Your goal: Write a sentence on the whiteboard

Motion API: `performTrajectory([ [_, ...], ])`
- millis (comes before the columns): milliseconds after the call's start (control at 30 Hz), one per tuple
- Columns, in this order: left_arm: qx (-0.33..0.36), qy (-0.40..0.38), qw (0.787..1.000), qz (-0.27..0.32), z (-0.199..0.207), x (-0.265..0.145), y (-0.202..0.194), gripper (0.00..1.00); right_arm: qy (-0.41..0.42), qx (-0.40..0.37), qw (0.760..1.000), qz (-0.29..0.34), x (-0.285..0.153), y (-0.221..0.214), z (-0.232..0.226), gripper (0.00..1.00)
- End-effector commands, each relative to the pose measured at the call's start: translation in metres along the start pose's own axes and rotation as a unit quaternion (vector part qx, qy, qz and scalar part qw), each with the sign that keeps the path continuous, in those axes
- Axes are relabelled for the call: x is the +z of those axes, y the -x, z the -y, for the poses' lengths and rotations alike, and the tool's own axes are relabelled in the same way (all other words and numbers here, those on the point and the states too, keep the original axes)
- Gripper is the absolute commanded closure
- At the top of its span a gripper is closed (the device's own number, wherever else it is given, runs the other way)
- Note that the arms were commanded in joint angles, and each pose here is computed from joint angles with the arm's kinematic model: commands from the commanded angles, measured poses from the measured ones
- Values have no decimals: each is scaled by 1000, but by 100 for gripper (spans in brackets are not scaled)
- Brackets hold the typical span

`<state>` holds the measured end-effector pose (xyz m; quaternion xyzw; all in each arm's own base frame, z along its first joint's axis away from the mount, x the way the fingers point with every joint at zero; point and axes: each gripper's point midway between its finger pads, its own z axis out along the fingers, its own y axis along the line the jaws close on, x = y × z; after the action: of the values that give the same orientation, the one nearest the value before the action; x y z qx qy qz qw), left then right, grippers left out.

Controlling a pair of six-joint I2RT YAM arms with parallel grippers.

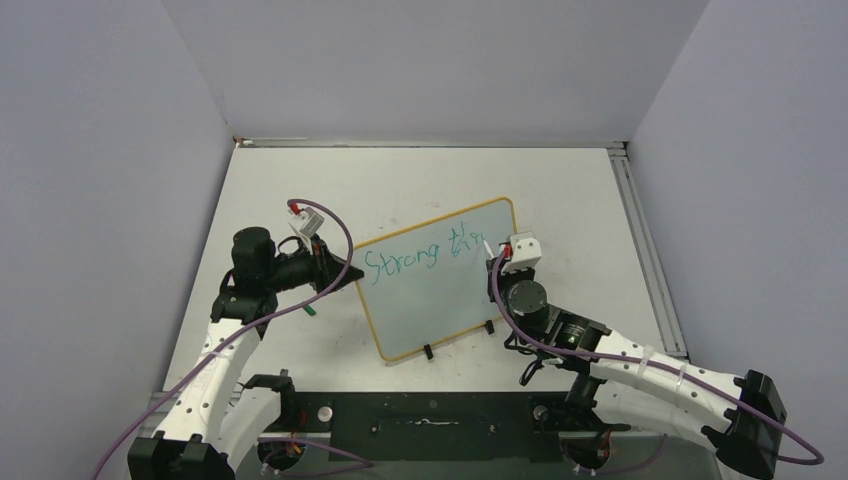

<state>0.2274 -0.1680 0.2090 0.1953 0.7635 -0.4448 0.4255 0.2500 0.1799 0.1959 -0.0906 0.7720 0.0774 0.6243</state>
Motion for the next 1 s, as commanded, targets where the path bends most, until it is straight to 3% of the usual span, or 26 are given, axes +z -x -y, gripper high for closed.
performTrajectory([
  [0, 37, 3, 999, 15, 0, -1, 11, 100, -25, -3, 1000, 5, -1, 4, 10, 95],
  [333, 37, 3, 999, 15, 1, -1, 11, 100, -26, -19, 999, 39, 9, 33, 5, 95],
  [767, 38, 3, 999, 16, 0, -1, 11, 100, 13, -24, 999, 42, 10, 33, -9, 95],
  [967, 38, 3, 999, 16, 1, -1, 11, 100, -8, -6, 999, 53, 0, 38, 7, 95],
])
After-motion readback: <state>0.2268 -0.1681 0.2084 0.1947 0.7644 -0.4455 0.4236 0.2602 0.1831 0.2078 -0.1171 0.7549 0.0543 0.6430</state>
